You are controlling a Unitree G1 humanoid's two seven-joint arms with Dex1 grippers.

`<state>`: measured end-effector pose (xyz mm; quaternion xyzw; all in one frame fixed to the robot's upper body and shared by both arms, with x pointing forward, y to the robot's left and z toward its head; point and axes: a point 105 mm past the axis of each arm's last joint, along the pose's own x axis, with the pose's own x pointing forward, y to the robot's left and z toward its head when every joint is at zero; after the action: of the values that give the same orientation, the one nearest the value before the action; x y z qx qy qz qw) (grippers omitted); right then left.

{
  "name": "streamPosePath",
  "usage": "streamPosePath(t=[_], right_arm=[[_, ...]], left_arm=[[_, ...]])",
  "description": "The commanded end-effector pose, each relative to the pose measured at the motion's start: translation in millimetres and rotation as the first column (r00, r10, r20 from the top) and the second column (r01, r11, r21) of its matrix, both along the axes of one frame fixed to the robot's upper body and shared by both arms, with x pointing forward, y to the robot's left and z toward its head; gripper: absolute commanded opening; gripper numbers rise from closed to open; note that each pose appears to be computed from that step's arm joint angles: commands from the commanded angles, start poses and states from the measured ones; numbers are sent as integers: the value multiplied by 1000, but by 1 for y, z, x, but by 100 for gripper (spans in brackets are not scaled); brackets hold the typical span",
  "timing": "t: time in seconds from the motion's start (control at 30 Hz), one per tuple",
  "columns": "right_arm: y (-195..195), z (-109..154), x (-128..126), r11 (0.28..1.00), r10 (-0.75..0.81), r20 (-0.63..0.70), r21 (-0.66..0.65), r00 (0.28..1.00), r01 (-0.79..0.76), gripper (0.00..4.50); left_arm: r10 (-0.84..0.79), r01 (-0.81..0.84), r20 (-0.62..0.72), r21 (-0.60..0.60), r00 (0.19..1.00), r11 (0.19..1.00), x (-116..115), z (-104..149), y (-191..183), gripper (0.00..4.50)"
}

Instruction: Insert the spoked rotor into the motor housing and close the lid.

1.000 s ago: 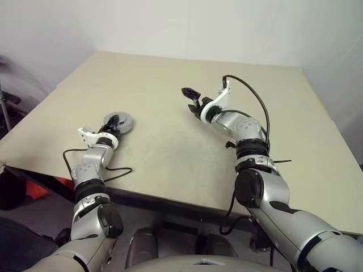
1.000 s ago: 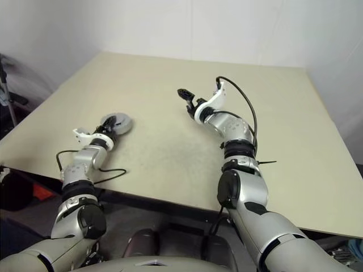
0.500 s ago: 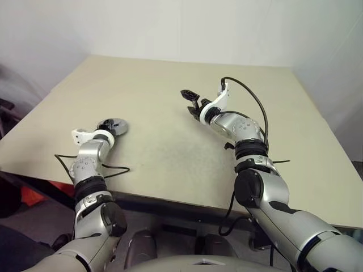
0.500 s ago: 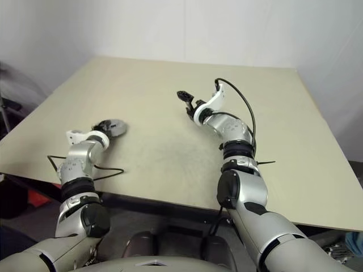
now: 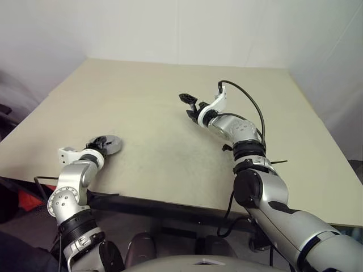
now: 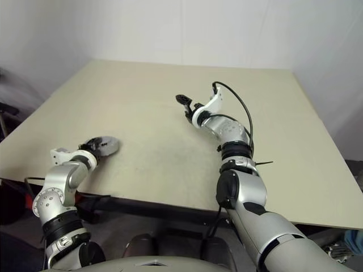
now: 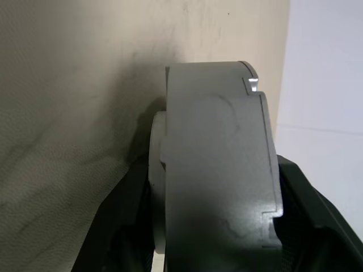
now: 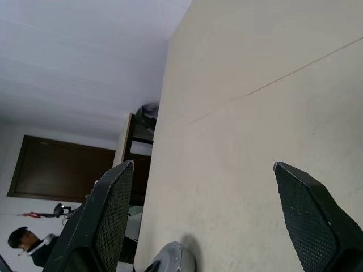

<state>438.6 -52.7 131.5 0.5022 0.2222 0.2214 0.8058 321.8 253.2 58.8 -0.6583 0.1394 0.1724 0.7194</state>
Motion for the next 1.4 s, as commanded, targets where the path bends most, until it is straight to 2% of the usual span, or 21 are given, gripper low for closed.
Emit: streamPosePath(t=[0.03,0.13,0.27,0.5,0.63,0.87,1.07,1.2,1.4], right_arm=[[4,22,4,1000,7,63,3,998,-7,445],[4,22,4,1000,9,69,2,998,-10,445],[6,23,4,1000,18,75,0,997,-18,445],[6,23,2,1000,24,81,-4,996,-24,445],[6,22,1,1000,24,79,-6,997,-23,445],[7,20,1,1000,24,76,-11,997,-23,445],[5,20,1,1000,23,76,-18,997,-22,450],[4,18,1,1000,22,72,-21,997,-20,450],[5,17,1,999,24,66,-23,998,-22,450]], left_arm=[[-6,5,-33,-25,999,1000,1,-22,0,215],[-56,63,163,-42,985,997,21,4,-7,215],[-148,165,336,-25,930,986,43,27,-19,215],[-124,145,426,-17,896,989,68,39,-9,215],[-103,128,459,-22,882,992,72,47,-5,215],[-16,24,262,-26,965,999,83,17,7,215],[19,-15,111,-43,994,999,78,-4,9,400],[35,-31,82,-50,996,998,70,-5,12,400],[-64,64,12,-89,998,994,39,-13,-20,400]])
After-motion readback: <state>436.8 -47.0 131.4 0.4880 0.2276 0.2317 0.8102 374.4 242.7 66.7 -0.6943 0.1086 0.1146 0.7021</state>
